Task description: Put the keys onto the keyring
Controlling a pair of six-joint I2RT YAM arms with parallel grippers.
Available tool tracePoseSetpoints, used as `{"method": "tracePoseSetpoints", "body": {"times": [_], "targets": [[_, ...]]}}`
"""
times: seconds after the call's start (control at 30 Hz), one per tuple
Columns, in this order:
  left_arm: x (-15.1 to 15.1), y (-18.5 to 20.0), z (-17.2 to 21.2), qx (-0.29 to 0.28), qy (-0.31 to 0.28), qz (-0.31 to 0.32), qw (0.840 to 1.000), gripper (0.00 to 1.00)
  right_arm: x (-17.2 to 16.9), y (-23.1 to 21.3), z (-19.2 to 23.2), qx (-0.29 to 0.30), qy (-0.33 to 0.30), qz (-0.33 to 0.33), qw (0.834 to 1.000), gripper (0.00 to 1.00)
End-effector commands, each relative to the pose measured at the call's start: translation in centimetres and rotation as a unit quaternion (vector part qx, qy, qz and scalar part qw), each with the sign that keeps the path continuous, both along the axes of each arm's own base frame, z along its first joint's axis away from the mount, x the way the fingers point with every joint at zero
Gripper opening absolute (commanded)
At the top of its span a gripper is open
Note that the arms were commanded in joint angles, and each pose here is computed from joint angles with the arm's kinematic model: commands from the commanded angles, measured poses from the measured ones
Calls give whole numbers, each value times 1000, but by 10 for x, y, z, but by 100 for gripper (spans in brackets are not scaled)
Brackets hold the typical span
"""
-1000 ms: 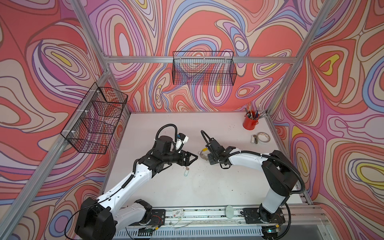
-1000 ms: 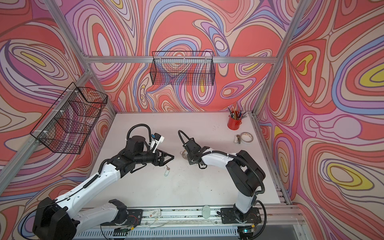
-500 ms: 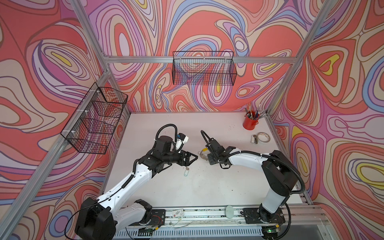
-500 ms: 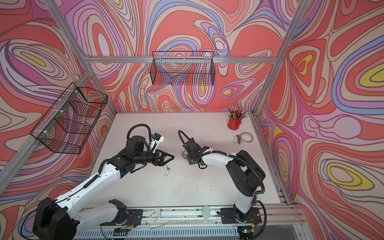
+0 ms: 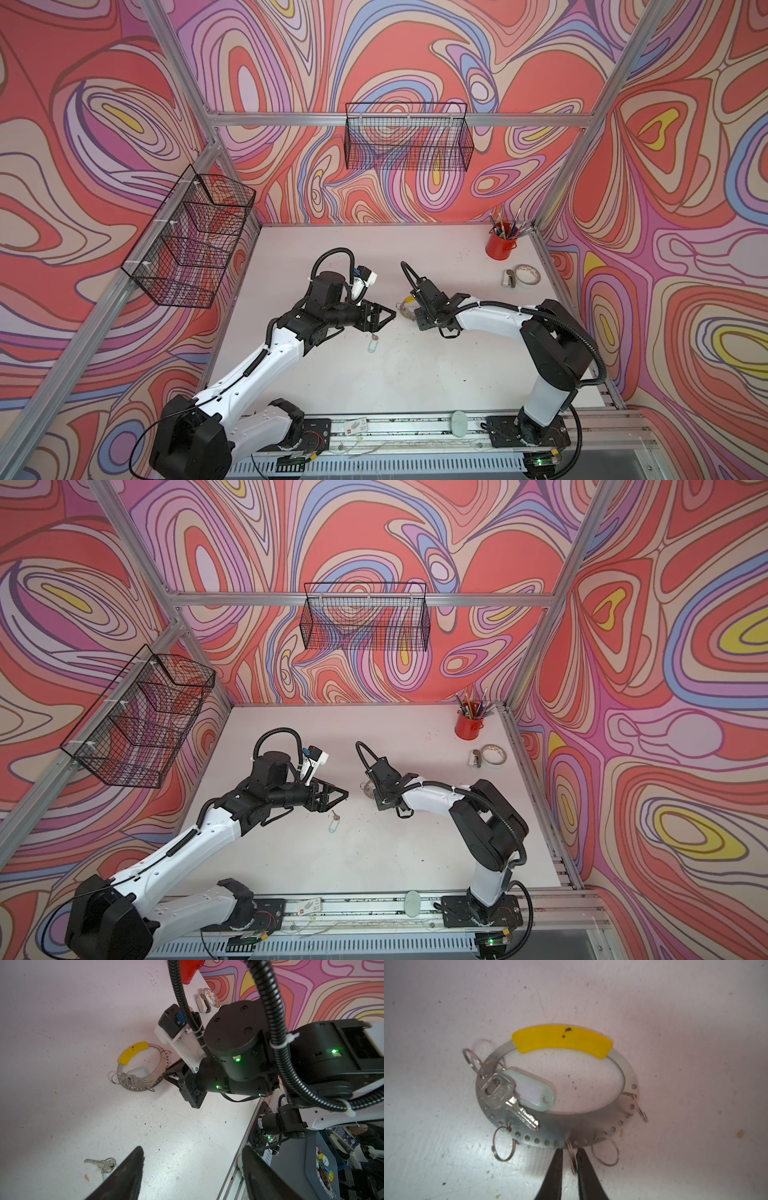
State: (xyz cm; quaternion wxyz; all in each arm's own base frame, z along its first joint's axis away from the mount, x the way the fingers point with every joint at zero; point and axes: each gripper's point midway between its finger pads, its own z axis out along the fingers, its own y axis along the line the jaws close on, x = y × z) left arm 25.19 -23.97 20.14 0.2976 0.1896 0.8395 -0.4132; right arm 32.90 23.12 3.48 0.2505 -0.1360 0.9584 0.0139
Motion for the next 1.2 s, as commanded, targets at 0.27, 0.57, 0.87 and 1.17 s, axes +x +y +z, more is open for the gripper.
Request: {"method": "tracePoseSetpoints", "body": {"times": [0.27,0.57,0.87,1.17], "targets": [[-1,1,8,-11,-14,-2,1000,77,3,2,3,1,-8,1,1000,3],[-2,7,24,-31,-61,6,998,100,14,15,36,65,-89,37,993,0],[0,32,47,-40,-140,61,987,99,22,44,100,158,-208,152,953,0],[1,33,71,9,-186,30,982,81,12,38,171,276,-318,250,872,0]]}}
